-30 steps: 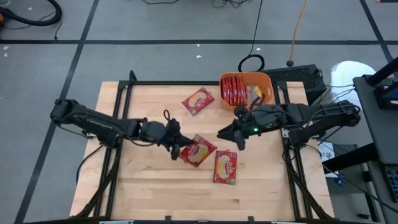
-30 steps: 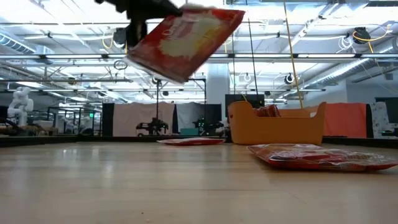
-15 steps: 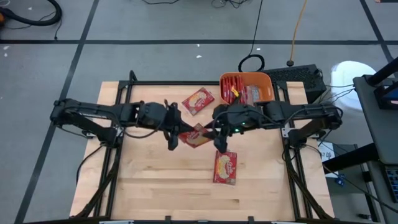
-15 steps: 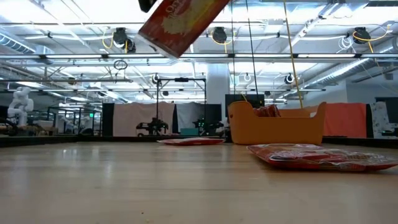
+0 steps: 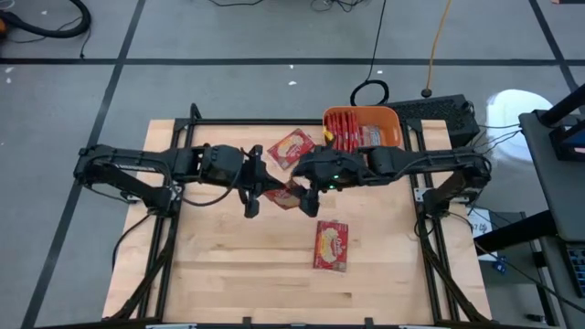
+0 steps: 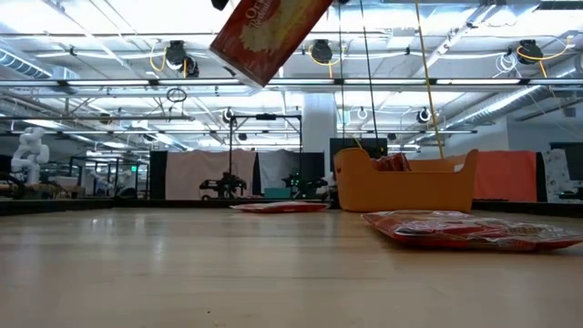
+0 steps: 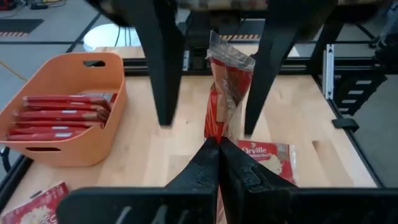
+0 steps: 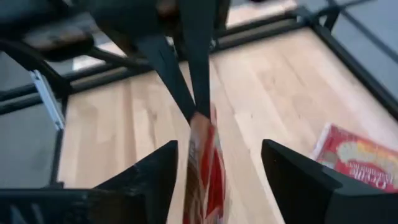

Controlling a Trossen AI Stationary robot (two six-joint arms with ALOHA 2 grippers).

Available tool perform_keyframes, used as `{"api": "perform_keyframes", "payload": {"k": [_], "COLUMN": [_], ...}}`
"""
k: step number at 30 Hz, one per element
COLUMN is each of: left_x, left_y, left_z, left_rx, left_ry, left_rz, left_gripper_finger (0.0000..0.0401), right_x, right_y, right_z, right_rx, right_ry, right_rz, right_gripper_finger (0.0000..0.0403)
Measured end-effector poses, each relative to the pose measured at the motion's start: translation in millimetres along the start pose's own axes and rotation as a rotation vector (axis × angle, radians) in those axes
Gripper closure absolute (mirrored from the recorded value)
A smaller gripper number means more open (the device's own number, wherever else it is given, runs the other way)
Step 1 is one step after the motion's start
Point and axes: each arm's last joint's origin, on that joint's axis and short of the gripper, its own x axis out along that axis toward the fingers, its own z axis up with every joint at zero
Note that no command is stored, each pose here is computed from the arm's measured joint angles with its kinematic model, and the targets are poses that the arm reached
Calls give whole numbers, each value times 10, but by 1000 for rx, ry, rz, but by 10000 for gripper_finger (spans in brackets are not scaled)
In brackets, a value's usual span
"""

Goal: Sort popcorn bags into baskets
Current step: Put the red popcorn bag into the orange bin

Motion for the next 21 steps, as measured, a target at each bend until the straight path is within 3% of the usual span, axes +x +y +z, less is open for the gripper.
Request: {"api": "perform_keyframes", "payload": {"k": [11,17,21], "left_x": [-1,-39,-136], "left_y": [19,20,50], "left_z": [-54,-12,21], "left_rx": [38,1,-102], "left_ry": [56,16,-14], "left_rz": [8,11,75], "left_gripper_finger": [387,335,275], "right_x": [181,157,57], "right_y": [17,-26,-75], "right_z": [-62,-42,-6], "right_rx": [15,27,50], "right_ry": [50,44,20], "right_rz": [-4,-12,-33], "right_gripper_finger": [314,389,393]}}
